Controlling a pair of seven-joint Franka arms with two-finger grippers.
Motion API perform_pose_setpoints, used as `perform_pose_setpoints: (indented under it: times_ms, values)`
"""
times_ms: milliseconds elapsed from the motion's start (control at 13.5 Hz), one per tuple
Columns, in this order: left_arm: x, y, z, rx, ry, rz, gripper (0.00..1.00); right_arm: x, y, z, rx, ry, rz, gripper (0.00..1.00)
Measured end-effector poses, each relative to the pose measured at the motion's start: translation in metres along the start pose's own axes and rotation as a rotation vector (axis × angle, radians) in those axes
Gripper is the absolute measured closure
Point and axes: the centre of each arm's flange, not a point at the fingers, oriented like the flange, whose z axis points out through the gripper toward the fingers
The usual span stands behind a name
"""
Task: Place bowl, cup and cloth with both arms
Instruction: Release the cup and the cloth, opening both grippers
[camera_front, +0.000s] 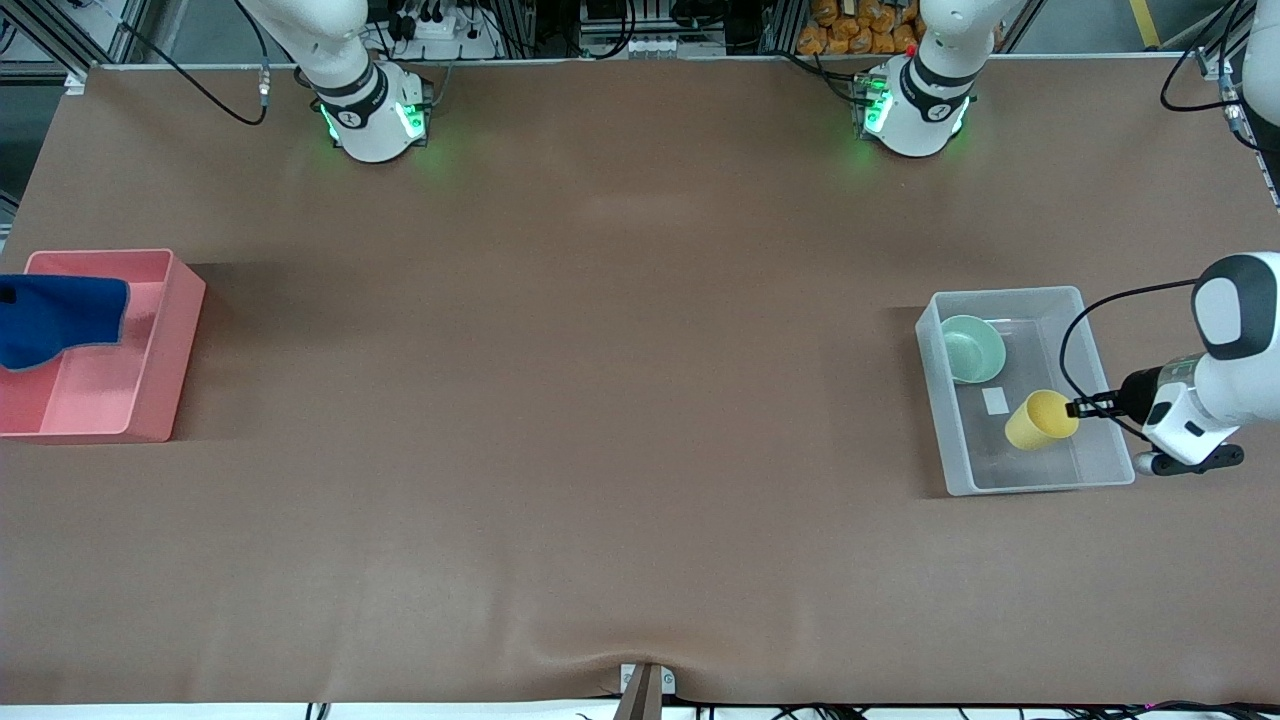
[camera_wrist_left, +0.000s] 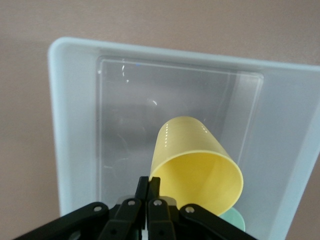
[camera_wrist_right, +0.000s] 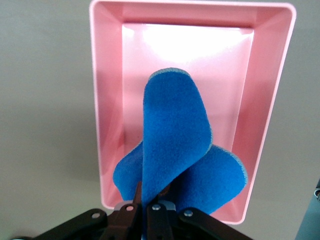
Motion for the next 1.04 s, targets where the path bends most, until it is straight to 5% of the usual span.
perform_pose_setpoints:
  times_ms: [222,593,1037]
  values:
    - [0.004,-0.002,0.023,0.071,-0.018,0.055,0.98,0.014,0.009,0.031,0.000,-0.011,-0.006,0.98]
    - [0.007,-0.002,0.031,0.076,-0.021,0.065,0.92,0.023,0.014,0.064,0.007,-0.049,-0.014,0.98]
    - [0.013,0.002,0.013,0.078,0.017,0.069,0.30,0.038,-0.001,0.038,-0.021,-0.023,-0.039,0.38]
